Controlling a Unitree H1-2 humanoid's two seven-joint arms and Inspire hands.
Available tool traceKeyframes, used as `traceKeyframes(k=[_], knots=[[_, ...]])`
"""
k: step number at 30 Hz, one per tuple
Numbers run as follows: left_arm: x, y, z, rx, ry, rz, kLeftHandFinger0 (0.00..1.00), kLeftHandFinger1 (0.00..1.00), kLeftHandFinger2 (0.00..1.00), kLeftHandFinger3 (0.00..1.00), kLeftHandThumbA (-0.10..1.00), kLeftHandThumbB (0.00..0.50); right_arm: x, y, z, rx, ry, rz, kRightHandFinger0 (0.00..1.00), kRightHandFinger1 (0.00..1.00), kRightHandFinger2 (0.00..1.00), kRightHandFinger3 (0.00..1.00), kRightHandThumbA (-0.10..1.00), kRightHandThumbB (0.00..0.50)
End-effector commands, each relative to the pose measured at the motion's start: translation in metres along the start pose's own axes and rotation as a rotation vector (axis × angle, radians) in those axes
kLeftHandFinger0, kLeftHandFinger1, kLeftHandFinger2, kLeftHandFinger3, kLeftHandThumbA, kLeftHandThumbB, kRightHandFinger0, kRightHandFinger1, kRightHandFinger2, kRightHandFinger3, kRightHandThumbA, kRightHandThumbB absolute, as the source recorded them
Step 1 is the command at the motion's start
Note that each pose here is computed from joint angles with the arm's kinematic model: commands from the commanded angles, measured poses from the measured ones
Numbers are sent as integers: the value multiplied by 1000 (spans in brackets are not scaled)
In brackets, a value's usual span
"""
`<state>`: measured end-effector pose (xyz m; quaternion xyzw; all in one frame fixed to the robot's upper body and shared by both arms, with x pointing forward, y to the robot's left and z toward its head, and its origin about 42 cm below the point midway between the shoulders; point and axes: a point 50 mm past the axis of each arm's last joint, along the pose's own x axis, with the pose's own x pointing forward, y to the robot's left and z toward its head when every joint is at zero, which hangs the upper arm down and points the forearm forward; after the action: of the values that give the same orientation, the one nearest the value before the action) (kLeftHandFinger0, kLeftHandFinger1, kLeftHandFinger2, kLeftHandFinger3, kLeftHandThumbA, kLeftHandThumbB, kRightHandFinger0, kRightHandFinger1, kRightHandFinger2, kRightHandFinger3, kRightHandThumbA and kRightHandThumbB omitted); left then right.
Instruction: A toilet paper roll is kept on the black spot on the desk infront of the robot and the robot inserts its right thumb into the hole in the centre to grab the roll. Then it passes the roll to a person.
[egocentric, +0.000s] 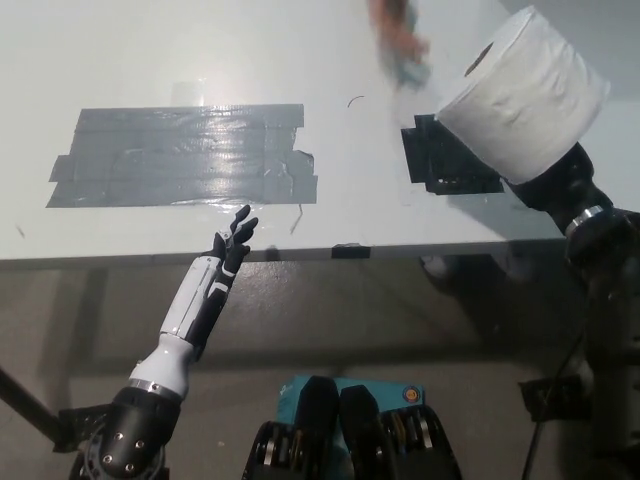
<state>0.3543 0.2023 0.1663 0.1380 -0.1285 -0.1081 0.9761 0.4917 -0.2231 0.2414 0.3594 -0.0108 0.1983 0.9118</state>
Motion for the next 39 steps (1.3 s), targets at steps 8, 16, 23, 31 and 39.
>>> traceKeyframes(k=[8,16,23,31,39], knots=[[13,9,15,4,-60,6,1000,1000,1000,1000,1000,40,9,73,35,33,-72,241,0,417,818,943,-100,118],[11,9,13,16,-54,0,1000,1000,1000,1000,1000,36,20,67,42,-59,-31,154,0,441,840,918,-100,120],[10,8,14,18,-49,-5,1000,1000,1000,1000,1000,29,48,70,60,-213,18,29,0,472,860,1000,-100,148],[12,6,16,21,-58,-10,1000,1000,1000,1000,1000,32,84,84,83,-660,70,-120,50,523,894,1000,-100,182],[14,7,19,32,-67,-11,1000,1000,1000,1000,1000,39,110,104,85,-1020,92,-139,173,625,980,989,-100,199]])
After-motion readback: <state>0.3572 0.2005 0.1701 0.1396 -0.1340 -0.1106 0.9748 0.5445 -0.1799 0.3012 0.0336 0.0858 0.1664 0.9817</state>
